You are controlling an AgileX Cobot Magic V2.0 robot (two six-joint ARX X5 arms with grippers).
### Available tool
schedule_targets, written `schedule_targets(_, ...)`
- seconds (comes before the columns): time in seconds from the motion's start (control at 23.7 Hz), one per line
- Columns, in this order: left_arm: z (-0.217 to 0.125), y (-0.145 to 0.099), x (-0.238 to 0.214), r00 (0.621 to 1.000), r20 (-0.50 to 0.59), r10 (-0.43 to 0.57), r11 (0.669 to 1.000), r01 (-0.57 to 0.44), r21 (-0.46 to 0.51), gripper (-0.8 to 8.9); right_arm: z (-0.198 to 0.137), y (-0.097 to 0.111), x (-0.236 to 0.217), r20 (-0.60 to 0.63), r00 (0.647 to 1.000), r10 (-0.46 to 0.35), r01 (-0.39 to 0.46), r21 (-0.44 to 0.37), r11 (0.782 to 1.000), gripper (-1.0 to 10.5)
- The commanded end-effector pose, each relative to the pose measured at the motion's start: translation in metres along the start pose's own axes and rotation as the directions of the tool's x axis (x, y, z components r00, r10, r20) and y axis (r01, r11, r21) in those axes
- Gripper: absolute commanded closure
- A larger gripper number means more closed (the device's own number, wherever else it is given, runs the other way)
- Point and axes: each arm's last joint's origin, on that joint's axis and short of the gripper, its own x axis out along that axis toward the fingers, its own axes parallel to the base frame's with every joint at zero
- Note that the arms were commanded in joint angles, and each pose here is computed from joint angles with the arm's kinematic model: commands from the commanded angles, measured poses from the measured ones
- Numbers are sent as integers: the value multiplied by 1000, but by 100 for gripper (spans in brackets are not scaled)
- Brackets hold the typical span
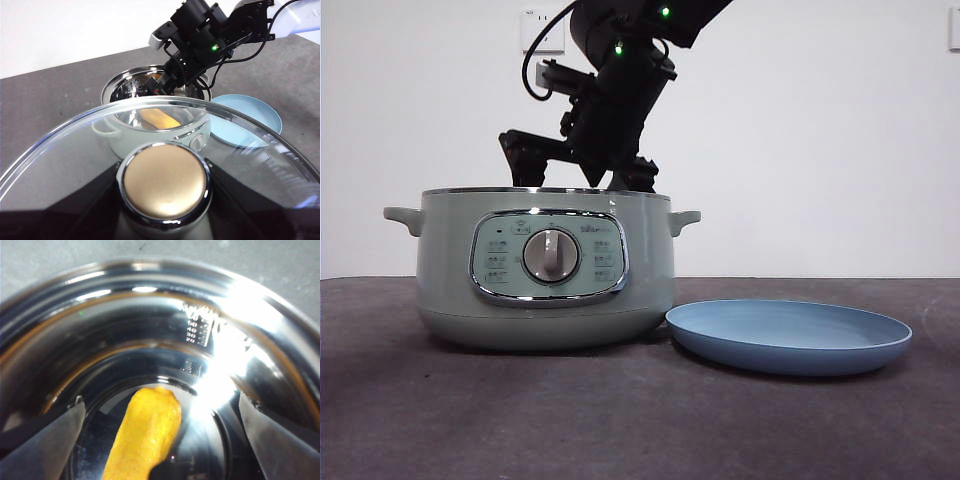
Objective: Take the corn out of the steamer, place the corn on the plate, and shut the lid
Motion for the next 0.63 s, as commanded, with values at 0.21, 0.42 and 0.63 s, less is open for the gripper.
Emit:
schedule_targets(0.21,5,0,-4,998,59,5,1000,-5,-1,820,-10,10,19,-36,999,14,-14,-22,1000,258)
schedule_targets(0.42,4,0,-4,998,55,2,1000,-2,-2,820,-12,13,20,-50,999,18,-19,-25,1000,258)
schedule_targets(0.63,4,0,-4,999,49,2,1000,-2,-2,820,-25,15,31,-129,991,21,-24,-21,999,259)
